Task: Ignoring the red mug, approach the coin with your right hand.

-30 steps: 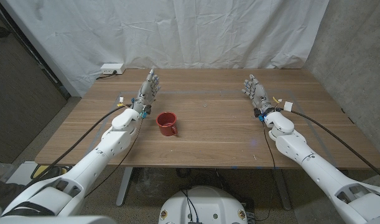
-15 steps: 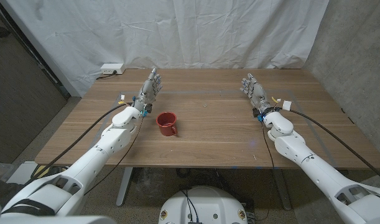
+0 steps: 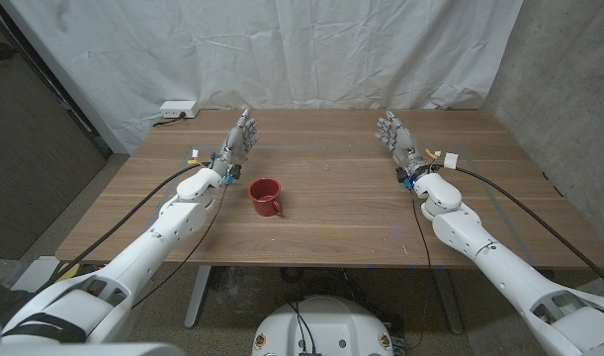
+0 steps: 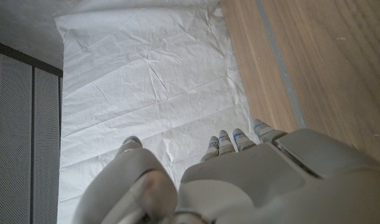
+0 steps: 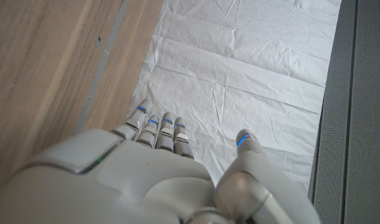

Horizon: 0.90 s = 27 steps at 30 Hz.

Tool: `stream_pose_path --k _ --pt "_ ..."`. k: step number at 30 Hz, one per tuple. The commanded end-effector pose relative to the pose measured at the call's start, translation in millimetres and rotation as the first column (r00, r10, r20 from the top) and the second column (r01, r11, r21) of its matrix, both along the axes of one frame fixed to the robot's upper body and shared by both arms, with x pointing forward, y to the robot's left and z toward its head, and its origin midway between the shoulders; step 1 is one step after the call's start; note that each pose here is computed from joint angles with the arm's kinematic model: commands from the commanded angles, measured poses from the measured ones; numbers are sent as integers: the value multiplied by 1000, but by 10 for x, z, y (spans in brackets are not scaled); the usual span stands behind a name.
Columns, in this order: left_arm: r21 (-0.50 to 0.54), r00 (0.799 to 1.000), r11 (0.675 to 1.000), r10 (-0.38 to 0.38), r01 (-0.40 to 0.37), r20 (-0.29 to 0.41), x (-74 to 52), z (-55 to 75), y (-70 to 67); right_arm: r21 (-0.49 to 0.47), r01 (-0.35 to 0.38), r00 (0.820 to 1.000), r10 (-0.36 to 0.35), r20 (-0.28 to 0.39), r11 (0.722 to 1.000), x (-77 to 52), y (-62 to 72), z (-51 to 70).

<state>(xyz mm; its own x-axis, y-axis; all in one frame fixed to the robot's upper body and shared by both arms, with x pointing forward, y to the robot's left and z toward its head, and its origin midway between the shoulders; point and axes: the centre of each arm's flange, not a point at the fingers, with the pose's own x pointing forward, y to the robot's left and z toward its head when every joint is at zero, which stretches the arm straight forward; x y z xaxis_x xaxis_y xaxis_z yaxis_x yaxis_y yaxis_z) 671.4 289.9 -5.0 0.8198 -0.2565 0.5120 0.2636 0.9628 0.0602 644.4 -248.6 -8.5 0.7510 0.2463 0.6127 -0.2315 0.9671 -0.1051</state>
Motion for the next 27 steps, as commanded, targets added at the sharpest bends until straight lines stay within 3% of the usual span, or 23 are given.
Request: stream_pose_path --k 1,18,27 --pt "8 1000 1000 -5 5 -14 38 -12 51 -17 -8 999 8 32 1000 -20 84 113" --pt "16 1000 1000 -5 4 13 -17 80 50 -46 -1 997 5 73 999 -79 176 205" --pt "14 1000 1000 -6 6 19 -29 43 68 -70 2 995 4 95 998 -105 247 238"
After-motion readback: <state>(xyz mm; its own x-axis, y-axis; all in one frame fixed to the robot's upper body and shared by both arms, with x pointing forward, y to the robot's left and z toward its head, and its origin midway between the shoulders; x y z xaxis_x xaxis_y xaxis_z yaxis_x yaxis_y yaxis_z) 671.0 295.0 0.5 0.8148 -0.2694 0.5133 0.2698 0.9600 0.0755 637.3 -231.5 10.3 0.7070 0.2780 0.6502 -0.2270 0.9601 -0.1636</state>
